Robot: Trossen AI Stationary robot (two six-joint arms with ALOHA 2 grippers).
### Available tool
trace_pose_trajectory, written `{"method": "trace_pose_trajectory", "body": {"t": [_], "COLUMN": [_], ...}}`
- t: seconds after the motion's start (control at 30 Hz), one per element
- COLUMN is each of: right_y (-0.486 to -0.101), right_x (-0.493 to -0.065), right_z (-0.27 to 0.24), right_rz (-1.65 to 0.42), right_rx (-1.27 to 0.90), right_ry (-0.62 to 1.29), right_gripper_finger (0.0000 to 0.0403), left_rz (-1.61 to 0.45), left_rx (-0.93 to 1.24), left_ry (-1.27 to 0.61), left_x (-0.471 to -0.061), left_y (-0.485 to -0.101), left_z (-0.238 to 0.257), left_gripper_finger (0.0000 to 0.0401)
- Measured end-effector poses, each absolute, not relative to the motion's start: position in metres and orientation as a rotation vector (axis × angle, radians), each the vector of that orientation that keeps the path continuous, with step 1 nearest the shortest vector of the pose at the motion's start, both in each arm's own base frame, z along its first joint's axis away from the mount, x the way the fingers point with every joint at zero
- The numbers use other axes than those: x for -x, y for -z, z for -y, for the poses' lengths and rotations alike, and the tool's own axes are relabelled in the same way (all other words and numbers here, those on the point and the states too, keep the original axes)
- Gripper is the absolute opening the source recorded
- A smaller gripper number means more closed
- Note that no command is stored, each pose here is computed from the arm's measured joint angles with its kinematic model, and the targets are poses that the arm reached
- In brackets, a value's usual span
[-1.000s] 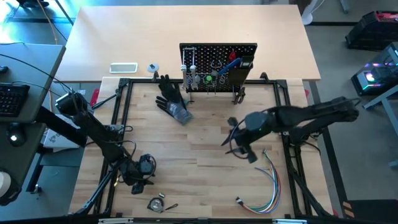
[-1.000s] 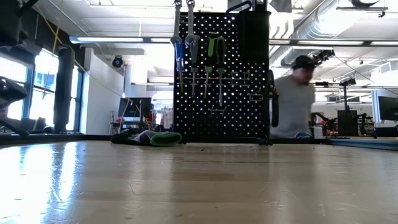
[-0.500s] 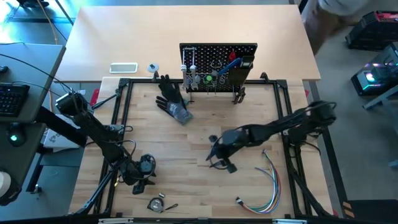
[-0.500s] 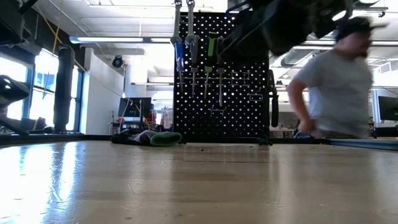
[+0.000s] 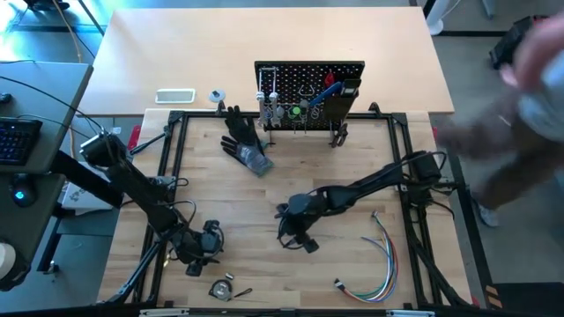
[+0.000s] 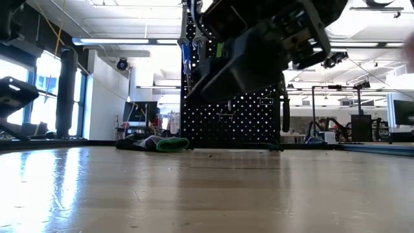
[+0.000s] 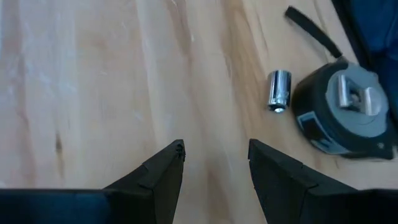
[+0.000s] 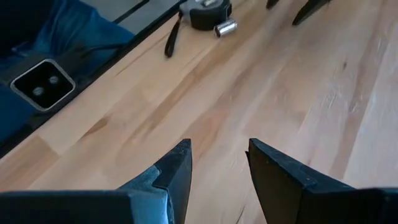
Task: Hang tools onto peg board
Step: Put the silver socket into the black bin on the pegboard
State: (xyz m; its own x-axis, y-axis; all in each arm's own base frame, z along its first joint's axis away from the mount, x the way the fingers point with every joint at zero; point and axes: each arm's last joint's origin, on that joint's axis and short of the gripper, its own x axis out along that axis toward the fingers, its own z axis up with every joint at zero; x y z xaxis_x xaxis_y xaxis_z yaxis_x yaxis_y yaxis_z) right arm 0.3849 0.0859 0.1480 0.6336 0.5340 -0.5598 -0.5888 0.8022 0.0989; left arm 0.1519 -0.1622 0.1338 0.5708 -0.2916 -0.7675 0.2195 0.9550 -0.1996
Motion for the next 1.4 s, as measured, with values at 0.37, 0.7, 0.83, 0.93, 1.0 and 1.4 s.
{"method": "trace_pose_trajectory", "body": {"t": [0.37, 0.7, 0.83, 0.93, 1.0, 1.4], "right_y": [-0.149, -0.152, -0.153, -0.153, -0.153, -0.153], "right_x": [-0.398, -0.4, -0.4, -0.4, -0.4, -0.401], "right_z": [-0.09, -0.09, -0.09, -0.09, -0.09, -0.09], "right_rz": [-0.5, -0.465, -0.454, -0.452, -0.453, -0.456], "right_rx": [0.112, 0.116, 0.117, 0.116, 0.116, 0.112], "right_ry": [-0.643, -0.641, -0.64, -0.635, -0.634, -0.619], "right_gripper_finger": [0.0151, 0.0151, 0.0151, 0.0151, 0.0151, 0.0151], "left_rz": [-0.863, -0.82, -0.808, -0.807, -0.802, -0.822], "left_rx": [0.123, 0.15, 0.158, 0.159, 0.163, 0.112], "left_ry": [0.376, 0.393, 0.4, 0.401, 0.403, 0.436], "left_x": [-0.167, -0.172, -0.173, -0.173, -0.173, -0.182], "left_y": [-0.113, -0.113, -0.114, -0.114, -0.115, -0.11], "left_z": [0.179, 0.183, 0.184, 0.184, 0.184, 0.195], "left_gripper_finger": [0.0172, 0.0172, 0.0172, 0.0172, 0.0172, 0.0172]}}
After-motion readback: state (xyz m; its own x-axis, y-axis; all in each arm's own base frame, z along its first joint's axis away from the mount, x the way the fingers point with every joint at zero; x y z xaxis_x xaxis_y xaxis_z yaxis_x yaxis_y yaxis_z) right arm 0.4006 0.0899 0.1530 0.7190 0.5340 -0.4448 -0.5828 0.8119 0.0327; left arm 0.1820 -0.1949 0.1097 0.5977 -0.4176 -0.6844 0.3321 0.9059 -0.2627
